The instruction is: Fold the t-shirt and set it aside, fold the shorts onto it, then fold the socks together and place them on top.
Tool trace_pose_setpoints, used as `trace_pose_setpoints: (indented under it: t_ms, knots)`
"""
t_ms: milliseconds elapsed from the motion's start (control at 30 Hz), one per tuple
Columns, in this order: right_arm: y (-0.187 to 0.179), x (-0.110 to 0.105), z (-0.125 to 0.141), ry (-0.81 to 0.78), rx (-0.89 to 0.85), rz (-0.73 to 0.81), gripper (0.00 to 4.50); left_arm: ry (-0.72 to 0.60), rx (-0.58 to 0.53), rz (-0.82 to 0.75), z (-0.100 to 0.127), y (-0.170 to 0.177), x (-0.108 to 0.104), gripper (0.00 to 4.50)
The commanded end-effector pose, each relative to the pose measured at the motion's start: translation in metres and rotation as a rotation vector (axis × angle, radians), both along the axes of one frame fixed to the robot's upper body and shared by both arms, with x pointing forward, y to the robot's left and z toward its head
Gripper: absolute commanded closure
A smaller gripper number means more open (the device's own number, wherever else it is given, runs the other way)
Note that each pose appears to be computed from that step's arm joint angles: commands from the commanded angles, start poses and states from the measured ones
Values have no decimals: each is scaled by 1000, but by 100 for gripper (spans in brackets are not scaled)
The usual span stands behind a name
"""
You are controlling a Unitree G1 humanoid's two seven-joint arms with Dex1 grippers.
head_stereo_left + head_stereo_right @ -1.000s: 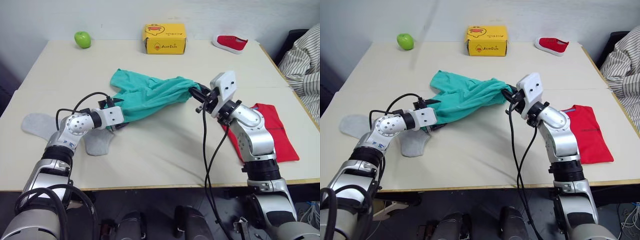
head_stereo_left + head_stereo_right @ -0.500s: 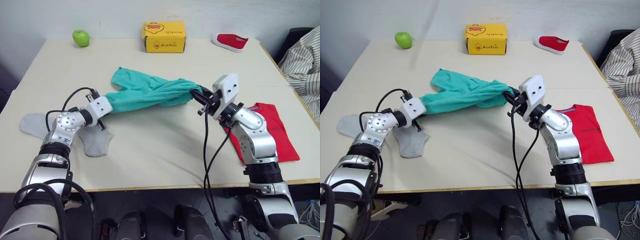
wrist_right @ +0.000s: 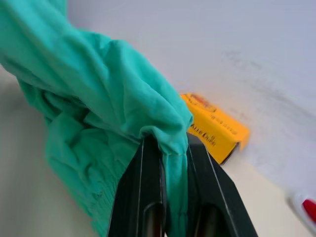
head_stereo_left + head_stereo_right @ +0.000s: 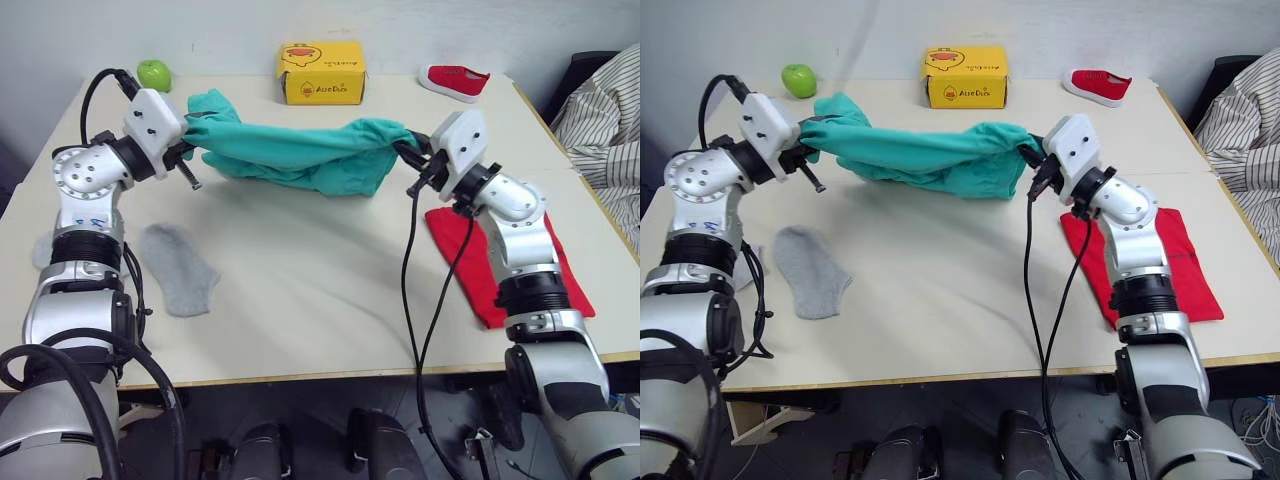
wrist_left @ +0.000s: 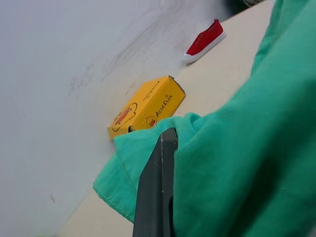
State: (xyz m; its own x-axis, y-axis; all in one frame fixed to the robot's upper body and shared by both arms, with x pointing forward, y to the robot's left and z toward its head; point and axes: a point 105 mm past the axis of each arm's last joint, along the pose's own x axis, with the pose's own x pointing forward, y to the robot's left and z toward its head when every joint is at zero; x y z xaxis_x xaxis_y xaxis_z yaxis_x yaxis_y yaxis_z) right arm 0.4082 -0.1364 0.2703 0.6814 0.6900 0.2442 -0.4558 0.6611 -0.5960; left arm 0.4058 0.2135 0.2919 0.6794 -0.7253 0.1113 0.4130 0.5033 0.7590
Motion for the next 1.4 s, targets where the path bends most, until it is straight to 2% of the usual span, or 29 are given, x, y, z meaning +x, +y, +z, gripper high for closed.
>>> trace_pose_setpoints:
  t_ms: [33,167,267,400,500,567,633,700,733,833,900,933,967,1033,1100,1133,1200,1233,1300,1333,1367,1400]
  knots:
    - [-15,-29,13,-80,-32,105,445,33,142,-142,-14,5,-33,450]
    - [-23,-63,-16,-1,-121,234,445,185,241,-215,-56,12,-73,450]
    - [-33,-92,-61,124,-257,294,445,379,179,-241,-84,8,-114,450]
    - [-40,-124,-115,302,-382,376,445,687,224,-223,-125,6,-164,450]
    - [-39,-133,-131,384,-395,411,445,799,161,-190,-131,5,-177,450]
    - [-39,-137,-142,501,-427,448,445,884,155,-211,-137,0,-187,450]
    - [-36,-134,-139,529,-445,468,445,937,161,-219,-141,0,-187,450]
    - [-30,-108,-112,425,-426,419,445,850,167,-181,-130,4,-160,450]
    - [-28,-90,-91,343,-402,373,445,754,135,-146,-115,5,-137,450]
    - [-30,-37,-20,91,-267,164,445,519,-97,-24,-50,11,-68,450]
    - [-36,-10,35,-86,-125,8,445,343,-182,63,-3,16,-32,450]
    - [-41,-2,70,-198,-31,-88,445,209,-232,150,30,23,-14,450]
    - [-46,1,97,-284,44,-157,445,81,-281,213,61,28,-5,450]
    - [-51,-2,134,-432,132,-241,445,-151,-377,304,115,39,-3,450]
    - [-53,-9,155,-530,173,-277,445,-340,-438,308,155,43,-17,450]
    - [-52,-12,161,-565,180,-283,445,-392,-438,298,164,43,-23,450]
    - [-47,-15,160,-594,161,-260,445,-481,-393,218,174,35,-37,450]
    - [-45,-14,153,-588,135,-240,445,-472,-341,165,169,29,-39,450]
    - [-41,-11,125,-544,56,-198,445,-409,-146,41,135,13,-43,450]
    - [-40,-9,104,-496,19,-162,445,-330,-69,-33,109,8,-47,450]
    - [-39,-9,91,-464,-1,-138,445,-276,-28,-84,91,5,-52,450]
    - [-36,-10,67,-398,-48,-82,445,-163,34,-129,62,5,-60,450]
